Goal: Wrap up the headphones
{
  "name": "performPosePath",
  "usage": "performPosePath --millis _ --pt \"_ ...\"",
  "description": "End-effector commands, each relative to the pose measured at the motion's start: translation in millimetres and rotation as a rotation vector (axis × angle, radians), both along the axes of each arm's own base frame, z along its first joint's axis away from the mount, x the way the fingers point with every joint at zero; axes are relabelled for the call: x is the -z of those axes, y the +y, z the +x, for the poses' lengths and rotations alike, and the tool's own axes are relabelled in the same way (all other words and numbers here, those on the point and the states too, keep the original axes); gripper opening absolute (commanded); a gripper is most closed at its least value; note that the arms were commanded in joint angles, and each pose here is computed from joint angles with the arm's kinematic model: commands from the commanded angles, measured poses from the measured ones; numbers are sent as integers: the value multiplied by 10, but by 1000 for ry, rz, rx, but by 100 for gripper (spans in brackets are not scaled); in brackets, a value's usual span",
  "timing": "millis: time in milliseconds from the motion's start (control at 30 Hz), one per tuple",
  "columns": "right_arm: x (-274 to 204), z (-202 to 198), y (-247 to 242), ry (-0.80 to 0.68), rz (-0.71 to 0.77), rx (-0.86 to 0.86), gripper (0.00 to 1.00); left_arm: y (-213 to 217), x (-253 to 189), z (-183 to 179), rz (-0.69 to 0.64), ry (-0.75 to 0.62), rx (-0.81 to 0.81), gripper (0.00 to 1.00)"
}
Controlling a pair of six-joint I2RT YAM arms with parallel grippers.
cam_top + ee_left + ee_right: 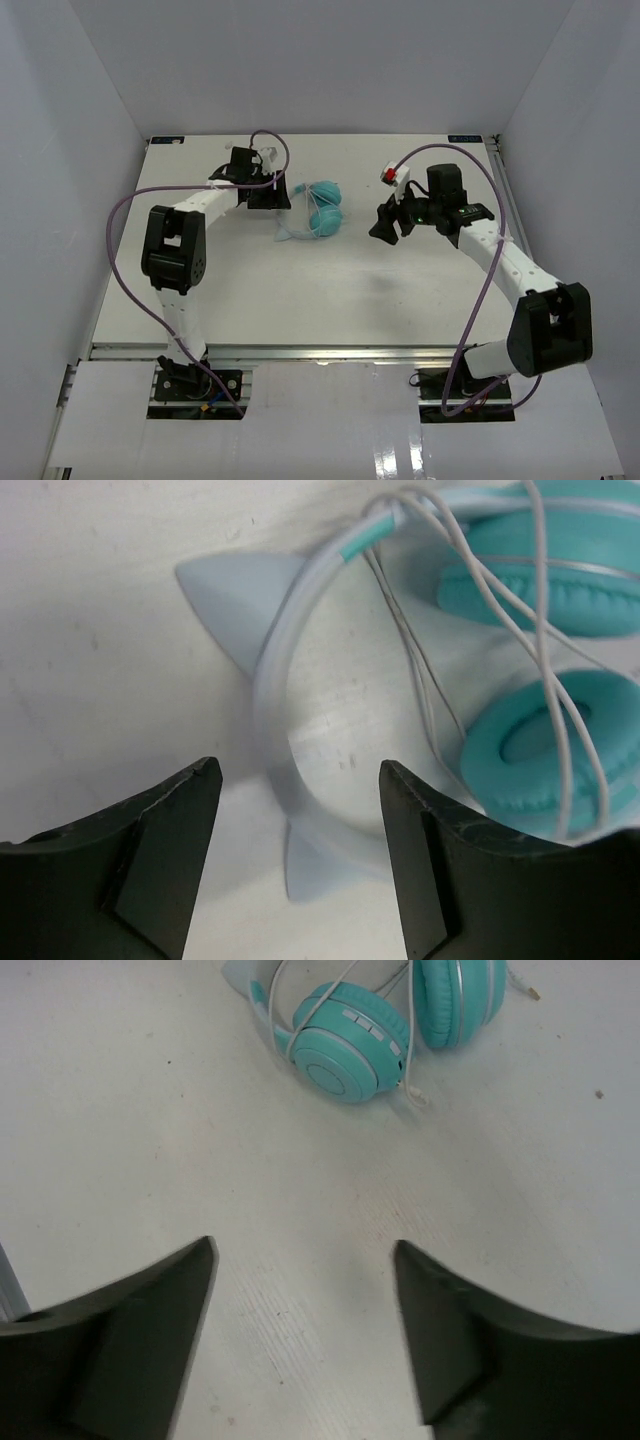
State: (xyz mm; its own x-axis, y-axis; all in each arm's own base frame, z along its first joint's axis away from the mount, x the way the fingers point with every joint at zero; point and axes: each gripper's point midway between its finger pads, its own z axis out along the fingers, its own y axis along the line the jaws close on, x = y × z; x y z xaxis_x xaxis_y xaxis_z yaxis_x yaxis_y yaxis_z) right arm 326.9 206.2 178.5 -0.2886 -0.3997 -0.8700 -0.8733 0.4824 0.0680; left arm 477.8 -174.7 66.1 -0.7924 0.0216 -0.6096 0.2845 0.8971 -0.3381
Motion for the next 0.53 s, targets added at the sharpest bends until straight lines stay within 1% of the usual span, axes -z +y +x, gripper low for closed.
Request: performPosePath --millis 0,33,100,133,200,267,300,333,400,433,500 --pt "-262 -94 -226 -95 8 93 93 101 -1327 -229 -60 -311 11 93" --pt "-346 -118 -277 -122 14 127 90 128 -1528 -420 -83 -363 13 98" --pt "-449 -85 -414 -149 17 243 90 135 -1838 -688 -148 -478 20 98" --pt "-510 -77 -499 -162 28 315 90 146 -1952 -908 -192 -531 24 98" --pt "-601 -21 -720 -192 26 475 90 127 -2045 -1244 -261 -583 52 98" --pt "-691 -24 -899 -212 37 600 90 101 -1991 -1588 -331 -603 85 98" --pt "-726 -24 -1030 -231 36 680 90 103 -2109 -1760 -360 -647 103 98" --pt "-747 -32 -1124 -251 24 725 90 104 -2114 -1892 -384 -660 110 98" --pt "-772 -88 -1215 -283 15 757 90 138 -2093 -2124 -423 -677 100 98" --pt "-769 -117 -1217 -289 16 752 90 145 -1995 -2197 -435 -654 90 98" --pt "-817 -190 -1213 -317 28 731 90 193 -2048 -2345 -442 -683 82 98"
